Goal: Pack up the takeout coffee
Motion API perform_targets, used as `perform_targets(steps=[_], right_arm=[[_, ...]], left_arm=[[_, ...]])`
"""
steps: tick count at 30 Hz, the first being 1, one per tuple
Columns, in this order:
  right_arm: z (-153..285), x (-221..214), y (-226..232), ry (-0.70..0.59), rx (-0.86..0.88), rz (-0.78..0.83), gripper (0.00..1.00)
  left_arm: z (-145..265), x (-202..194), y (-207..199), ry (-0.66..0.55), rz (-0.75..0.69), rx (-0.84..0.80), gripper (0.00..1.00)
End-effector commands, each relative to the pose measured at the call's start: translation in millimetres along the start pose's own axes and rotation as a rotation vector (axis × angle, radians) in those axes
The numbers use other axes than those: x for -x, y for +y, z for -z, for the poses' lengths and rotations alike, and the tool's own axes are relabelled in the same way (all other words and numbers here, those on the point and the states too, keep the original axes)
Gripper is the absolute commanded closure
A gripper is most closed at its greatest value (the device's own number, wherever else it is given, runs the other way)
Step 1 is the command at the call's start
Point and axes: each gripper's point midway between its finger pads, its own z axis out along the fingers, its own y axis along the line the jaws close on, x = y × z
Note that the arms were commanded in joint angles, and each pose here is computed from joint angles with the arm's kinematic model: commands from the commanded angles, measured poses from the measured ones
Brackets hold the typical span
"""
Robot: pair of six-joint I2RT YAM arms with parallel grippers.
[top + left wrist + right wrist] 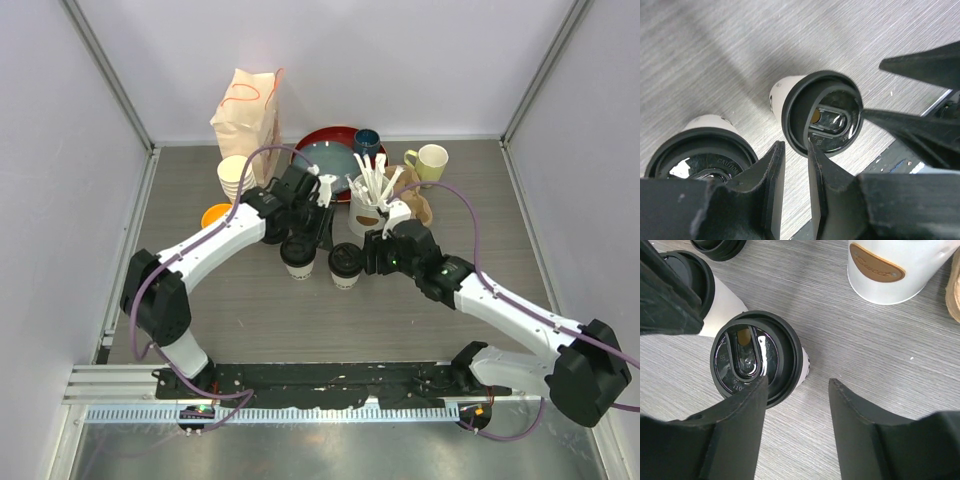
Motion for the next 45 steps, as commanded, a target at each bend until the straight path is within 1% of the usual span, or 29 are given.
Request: perform_targets(steps=[1, 3, 5, 11, 12, 16, 20, 26, 33, 36, 38, 42, 45], right_arm=[[12.6, 24.3, 6.3, -0.073, -0.05, -0.023, 0.39], [10.7, 19.6, 8.3, -0.061, -0.049, -0.033, 0.37], [7.7, 14.8, 10.8, -0.05, -0.042, -0.049, 0.37], [-3.3, 13.1, 20.6, -0.038, -0.01, -0.057, 0.45], [-6.2, 12.4, 21.9, -0.033, -0.007, -0.056, 0.48], [-11.7, 12.6, 24.1, -0.024, 0.001, -0.048, 0.52], [-16.0, 10.7, 22.4, -0.013, -0.009, -0.028, 0.56], [-19.7, 12.4, 17.2, -0.008, -0.021, 0.032, 0.61], [-24.0, 17.4, 7.6, 0.006, -0.009, 0.078, 0.62], [-26.3, 19.8, 12.2, 0.012, 0.023, 0.116, 0.62], [-26.9, 23.2, 14.8, 0.01, 0.043, 0.146, 0.61], [-30.6, 25.7, 16.8, 0.02, 0.079, 0.157, 0.6], [-28.3, 31.2, 19.5, 0.013, 0.096, 0.167, 0.56]], left_arm=[[19.6, 39.9, -12.1, -0.116, -0.064, -0.021, 0.71], [15.8, 46.0, -13.5, -0.118, -0.063, -0.026, 0.7], [9.1, 47.4, -11.9, -0.11, -0.059, -0.024, 0.7], [-1.7, 49.6, -12.4, -0.096, -0.046, -0.033, 0.7], [-5.0, 47.3, -11.8, -0.086, -0.043, -0.037, 0.7], [-12.0, 42.4, -10.4, -0.069, -0.033, -0.04, 0.7], [-14.6, 36.3, -10.7, -0.056, -0.032, -0.046, 0.74], [-14.7, 16.8, -6.5, -0.014, -0.022, -0.043, 0.79], [-8.6, -3.4, -4.4, 0.03, -0.015, -0.044, 0.79], [-5.8, -9.7, -6.3, 0.046, -0.014, -0.057, 0.79], [-4.8, -14.9, -7.2, 0.06, -0.012, -0.066, 0.77], [-4.2, -22.2, -10.8, 0.088, -0.004, -0.092, 0.73], [0.8, -15.5, -11.3, 0.063, -0.015, -0.081, 0.7]])
